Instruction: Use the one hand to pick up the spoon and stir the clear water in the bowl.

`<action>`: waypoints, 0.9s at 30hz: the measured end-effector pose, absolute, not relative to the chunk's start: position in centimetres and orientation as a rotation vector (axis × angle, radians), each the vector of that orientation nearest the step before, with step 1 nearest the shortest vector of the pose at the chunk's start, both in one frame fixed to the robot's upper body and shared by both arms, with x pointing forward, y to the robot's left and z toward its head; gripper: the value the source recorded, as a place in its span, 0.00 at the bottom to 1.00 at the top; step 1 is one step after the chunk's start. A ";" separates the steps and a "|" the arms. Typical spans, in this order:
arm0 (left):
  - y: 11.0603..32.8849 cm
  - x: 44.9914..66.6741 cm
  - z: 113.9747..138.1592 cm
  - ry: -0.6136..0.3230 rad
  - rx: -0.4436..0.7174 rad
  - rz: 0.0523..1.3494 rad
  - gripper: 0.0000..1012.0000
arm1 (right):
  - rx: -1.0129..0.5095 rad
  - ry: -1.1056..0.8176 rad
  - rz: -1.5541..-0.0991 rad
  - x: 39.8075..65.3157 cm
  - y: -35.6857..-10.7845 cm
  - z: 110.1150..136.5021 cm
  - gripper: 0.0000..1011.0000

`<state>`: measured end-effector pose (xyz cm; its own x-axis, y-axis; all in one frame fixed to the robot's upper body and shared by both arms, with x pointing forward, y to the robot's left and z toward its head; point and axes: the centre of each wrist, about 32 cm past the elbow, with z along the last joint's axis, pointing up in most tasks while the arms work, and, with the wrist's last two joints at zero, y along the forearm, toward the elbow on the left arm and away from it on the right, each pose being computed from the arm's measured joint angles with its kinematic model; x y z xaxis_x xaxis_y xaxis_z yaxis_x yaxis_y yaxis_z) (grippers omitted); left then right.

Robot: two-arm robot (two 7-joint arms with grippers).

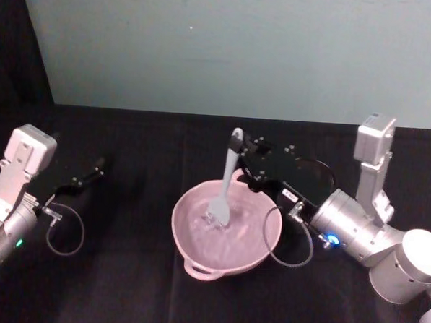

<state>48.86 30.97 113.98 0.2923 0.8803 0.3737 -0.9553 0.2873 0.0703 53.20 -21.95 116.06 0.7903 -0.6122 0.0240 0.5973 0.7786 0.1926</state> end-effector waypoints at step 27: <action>31.0 48.9 114.0 -0.285 0.304 1.248 0.99 | 0.139 -0.109 -0.528 49.4 -21.0 116.8 0.11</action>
